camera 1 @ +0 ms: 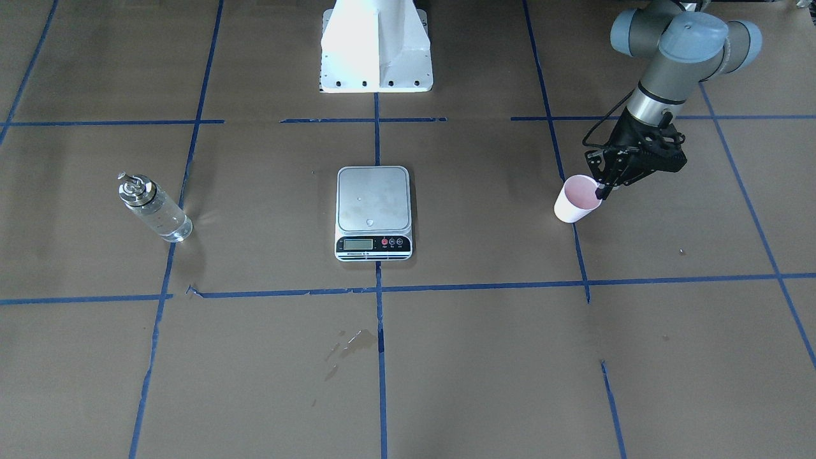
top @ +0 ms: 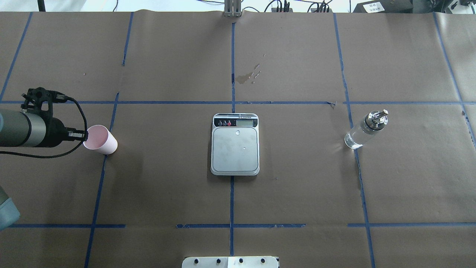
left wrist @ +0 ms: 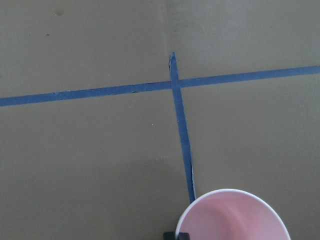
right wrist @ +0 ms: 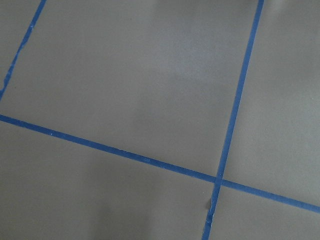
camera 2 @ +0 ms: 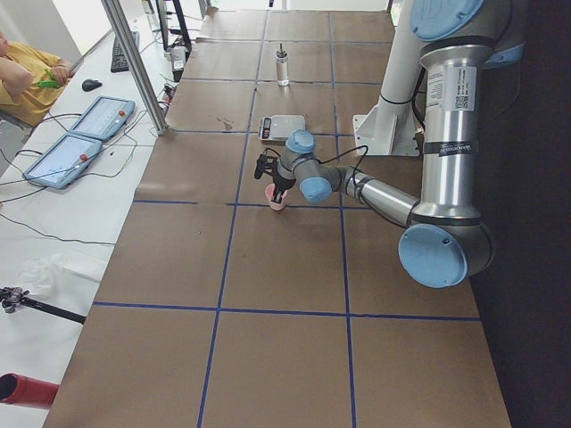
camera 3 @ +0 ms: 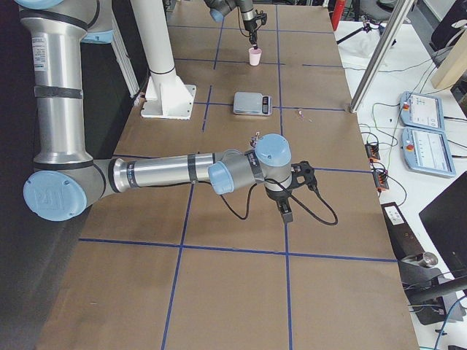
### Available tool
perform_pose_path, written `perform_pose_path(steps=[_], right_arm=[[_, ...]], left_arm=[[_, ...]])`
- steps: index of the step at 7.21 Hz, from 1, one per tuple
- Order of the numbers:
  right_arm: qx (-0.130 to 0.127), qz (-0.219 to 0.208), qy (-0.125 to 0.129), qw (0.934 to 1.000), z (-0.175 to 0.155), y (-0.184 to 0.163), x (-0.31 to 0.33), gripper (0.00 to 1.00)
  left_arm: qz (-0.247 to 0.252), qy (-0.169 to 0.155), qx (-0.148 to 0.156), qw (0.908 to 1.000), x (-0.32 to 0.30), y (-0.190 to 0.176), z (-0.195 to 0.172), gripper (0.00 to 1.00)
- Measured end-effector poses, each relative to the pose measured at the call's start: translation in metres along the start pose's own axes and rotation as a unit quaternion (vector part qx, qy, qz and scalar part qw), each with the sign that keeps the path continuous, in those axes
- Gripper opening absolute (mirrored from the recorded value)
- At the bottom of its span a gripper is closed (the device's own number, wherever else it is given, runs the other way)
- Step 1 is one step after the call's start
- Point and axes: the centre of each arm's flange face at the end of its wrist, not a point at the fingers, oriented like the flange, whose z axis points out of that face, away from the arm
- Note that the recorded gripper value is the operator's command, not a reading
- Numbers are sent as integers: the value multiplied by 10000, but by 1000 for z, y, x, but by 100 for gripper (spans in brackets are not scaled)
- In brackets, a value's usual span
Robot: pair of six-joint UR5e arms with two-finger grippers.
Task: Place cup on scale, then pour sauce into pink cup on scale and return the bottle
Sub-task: 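Grasp the pink paper cup with the left gripper, then carry the pink cup with the left gripper onto the scale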
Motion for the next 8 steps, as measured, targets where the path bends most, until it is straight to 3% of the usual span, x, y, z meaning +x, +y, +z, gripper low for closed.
perform_pose_path(steps=[2,5,8], right_arm=[[-12,11,-19,10000,1,3,0,100],[-28,26,-27,10000,3,8,2,100],[-37,34,-28,10000,3,10,3,100]], left_arm=[[-13,13,32,10000,41,-29,-5,0],[-654,1,-199,9977,203,-89,-31,0],[-1393,121,-351,9896,358,-74,-32,0]])
